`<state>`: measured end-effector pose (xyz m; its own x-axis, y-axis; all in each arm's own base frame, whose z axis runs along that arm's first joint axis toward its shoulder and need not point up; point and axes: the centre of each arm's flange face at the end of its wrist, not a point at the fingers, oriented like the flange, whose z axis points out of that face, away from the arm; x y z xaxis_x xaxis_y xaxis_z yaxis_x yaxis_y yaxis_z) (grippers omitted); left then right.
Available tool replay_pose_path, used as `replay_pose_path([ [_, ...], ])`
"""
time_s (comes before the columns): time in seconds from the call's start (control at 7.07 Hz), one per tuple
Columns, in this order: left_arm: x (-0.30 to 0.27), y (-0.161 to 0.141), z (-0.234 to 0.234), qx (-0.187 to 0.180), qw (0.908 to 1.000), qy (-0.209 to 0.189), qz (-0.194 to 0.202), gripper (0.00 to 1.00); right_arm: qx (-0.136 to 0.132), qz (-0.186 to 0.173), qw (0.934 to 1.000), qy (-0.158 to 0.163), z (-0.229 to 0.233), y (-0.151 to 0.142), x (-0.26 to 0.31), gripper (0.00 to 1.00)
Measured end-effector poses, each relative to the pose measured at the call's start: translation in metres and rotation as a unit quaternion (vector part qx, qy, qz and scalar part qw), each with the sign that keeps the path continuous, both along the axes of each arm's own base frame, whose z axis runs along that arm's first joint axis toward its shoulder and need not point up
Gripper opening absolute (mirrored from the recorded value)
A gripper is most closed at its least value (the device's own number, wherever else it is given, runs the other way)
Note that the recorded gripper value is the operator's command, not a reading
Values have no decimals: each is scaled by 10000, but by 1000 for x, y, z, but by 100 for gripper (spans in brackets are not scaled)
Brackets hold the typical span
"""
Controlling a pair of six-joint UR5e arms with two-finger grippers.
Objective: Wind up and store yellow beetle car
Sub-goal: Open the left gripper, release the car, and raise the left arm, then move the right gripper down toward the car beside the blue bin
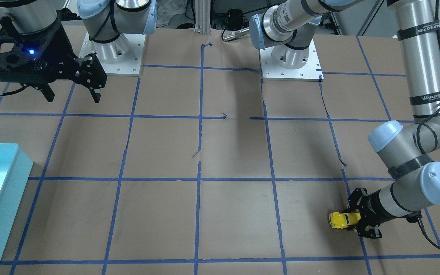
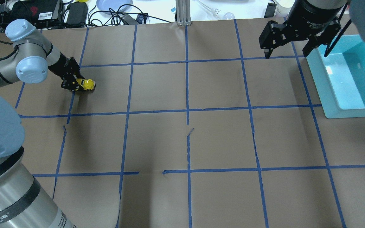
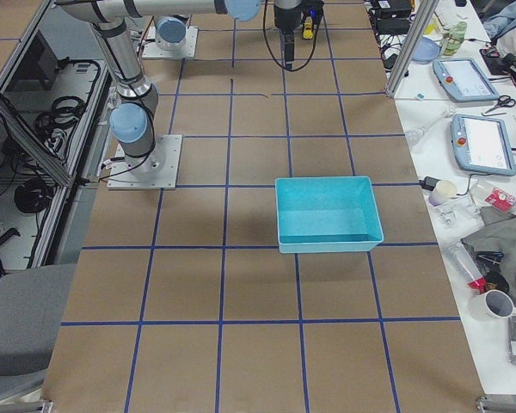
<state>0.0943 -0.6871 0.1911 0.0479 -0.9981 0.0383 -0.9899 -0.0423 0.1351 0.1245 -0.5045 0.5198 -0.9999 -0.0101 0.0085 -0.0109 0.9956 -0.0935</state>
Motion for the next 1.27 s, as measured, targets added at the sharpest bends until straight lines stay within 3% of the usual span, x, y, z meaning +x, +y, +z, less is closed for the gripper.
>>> replay_pose_path([
  [0.42,-11,0,26,-148,9997,-84,-169,94,0,0,10000,1,0,0,0,100],
  [0.57,-16,1,43,-256,9975,-220,-616,99,-1,0,10000,1,0,0,0,100],
  [0.71,-21,4,67,-287,9870,-530,-1490,100,-6,0,10000,1,1,0,0,100],
  [0.85,-31,8,98,-157,9637,-903,-2508,100,-9,0,10000,1,1,1,0,100],
  [0.99,-48,13,136,40,9342,-1153,-3376,100,-11,0,10000,1,1,1,0,100],
  [1.27,-98,28,208,121,8712,-1345,-4719,100,-13,3,10000,1,1,1,0,100],
])
